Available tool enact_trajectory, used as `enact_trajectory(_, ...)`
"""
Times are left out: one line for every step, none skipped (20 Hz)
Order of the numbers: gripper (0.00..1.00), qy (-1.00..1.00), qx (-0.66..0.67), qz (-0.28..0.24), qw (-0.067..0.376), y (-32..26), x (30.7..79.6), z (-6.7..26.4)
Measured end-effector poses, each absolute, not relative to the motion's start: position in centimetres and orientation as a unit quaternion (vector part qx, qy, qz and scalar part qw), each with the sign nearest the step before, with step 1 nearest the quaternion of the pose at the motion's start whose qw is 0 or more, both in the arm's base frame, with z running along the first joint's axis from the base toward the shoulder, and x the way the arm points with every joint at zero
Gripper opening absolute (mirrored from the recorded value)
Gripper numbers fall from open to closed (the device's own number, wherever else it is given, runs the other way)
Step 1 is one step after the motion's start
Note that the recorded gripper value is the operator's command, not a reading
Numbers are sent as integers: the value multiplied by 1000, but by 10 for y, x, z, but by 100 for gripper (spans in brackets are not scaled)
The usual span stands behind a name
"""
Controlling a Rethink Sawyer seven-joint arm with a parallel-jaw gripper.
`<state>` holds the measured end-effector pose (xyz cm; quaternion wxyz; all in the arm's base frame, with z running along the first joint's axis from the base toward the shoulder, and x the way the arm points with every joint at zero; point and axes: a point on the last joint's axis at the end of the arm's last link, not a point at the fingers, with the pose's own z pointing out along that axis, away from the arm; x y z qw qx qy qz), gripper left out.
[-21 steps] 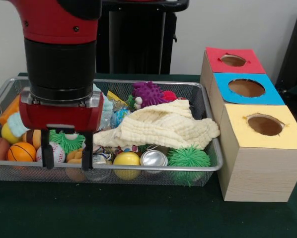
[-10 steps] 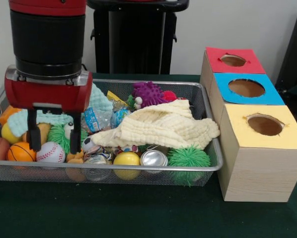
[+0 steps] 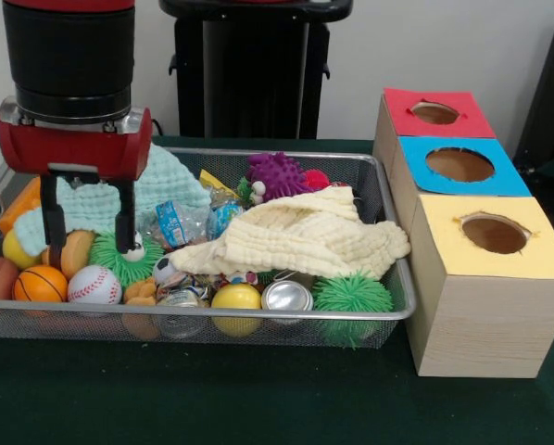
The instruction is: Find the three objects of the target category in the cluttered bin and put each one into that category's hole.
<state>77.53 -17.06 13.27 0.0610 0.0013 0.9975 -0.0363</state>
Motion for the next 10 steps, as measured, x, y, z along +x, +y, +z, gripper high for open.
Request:
enact_trajectory(100, 998, 1, -36, 60, -171, 774, 132)
enact_trajectory(100, 998, 1, -36, 58, -171, 772, 132)
enact_trajectory(100, 998, 1, -35, 56, -171, 770, 132)
enact_trajectory(100, 998, 1, -35, 54, -171, 768, 131)
enact_trajectory(100, 998, 0, -35, 53, -171, 766, 131)
enact_trajectory(100, 998, 0, -35, 52, -172, 765, 130)
enact_trajectory(100, 998, 0, -34, 50, -171, 764, 129)
enact_trajectory(100, 998, 0, -34, 49, -171, 763, 128)
enact_trajectory(100, 998, 0, -33, 47, -171, 761, 127)
enact_trajectory(100, 998, -1, -33, 46, -171, 760, 126)
